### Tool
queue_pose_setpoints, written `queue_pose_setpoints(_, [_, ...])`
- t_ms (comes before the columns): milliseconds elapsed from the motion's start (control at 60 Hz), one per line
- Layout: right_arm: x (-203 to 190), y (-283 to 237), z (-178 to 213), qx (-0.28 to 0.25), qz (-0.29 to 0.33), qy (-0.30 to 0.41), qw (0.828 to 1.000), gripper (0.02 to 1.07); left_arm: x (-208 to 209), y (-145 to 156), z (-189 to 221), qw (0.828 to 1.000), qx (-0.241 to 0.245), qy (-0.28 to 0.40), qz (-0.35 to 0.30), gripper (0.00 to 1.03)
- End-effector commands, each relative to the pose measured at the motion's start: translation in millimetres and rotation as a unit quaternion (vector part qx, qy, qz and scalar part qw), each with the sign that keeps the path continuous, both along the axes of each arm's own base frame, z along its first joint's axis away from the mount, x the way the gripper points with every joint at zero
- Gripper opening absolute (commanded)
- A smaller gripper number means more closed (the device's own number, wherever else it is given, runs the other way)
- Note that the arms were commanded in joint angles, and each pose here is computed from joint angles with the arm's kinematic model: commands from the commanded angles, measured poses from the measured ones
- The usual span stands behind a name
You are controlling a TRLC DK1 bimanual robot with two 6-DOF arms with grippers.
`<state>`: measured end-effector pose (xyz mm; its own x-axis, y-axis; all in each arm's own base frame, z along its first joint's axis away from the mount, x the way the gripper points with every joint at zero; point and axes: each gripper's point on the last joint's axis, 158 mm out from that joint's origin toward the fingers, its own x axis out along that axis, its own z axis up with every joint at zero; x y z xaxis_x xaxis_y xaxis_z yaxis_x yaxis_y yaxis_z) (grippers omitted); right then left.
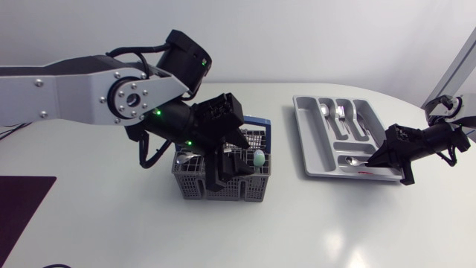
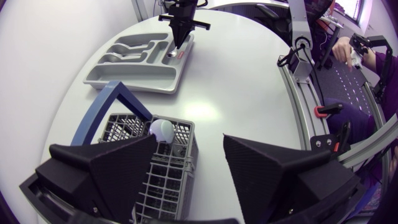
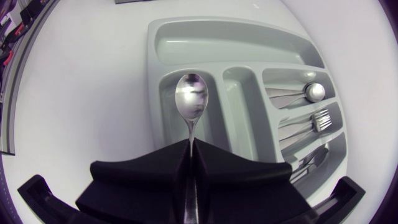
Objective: Unload the cutlery basket into the drawer organizer.
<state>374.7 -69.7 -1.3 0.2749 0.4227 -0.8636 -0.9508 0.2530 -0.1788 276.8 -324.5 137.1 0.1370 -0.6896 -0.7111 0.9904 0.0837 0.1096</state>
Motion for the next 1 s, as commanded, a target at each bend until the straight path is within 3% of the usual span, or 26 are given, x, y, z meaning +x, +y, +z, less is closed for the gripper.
queue_pose_setpoints(0, [7.2,1.8,-6.4,-0.011,0.025,-0.009,1.0,0.19,-0.5,-4.5,-8.7,1.0,0.005,0.003,-0.013,0.83])
queue_pose_setpoints(100, [9.0,0.8,-11.5,-0.023,0.023,-0.013,0.999,0.39,-0.3,-4.6,-11.1,1.0,0.006,0.006,-0.012,0.83])
queue_pose_setpoints(267, [13.9,-4.7,-11.8,-0.03,0.012,-0.026,0.999,0.53,-0.4,-4.5,-18.8,1.0,0.012,0.012,-0.014,0.83])
queue_pose_setpoints(400, [15.1,-8.8,11.4,-0.019,-0.009,-0.053,0.998,0.66,-0.7,-5.1,-20.3,1.0,0.013,0.012,-0.015,0.83])
queue_pose_setpoints(483, [10.3,-5.5,22.5,-0.008,-0.014,-0.065,0.998,0.88,0.0,-6.5,-22.4,1.0,0.011,0.01,-0.016,0.83])
queue_pose_setpoints(517, [5.0,-2.7,23.8,-0.005,-0.014,-0.064,0.998,1.04,-0.6,-6.8,-23.4,1.0,0.012,0.009,-0.018,0.83])
queue_pose_setpoints(750, [-21.9,24.0,42.0,0.04,-0.013,-0.082,0.996,1.03,3.0,-12.2,-25.6,1.0,0.007,0.01,-0.023,0.82])
queue_pose_setpoints(900, [-43.1,40.6,42.3,0.061,-0.009,-0.083,0.995,1.03,8.5,-18.3,-27.6,0.999,-0.007,0.023,-0.027,0.73])
queue_pose_setpoints(983, [-52.0,47.8,41.9,0.069,-0.007,-0.081,0.994,1.03,11.4,-21.2,-32.5,0.999,-0.01,0.026,-0.027,0.72])
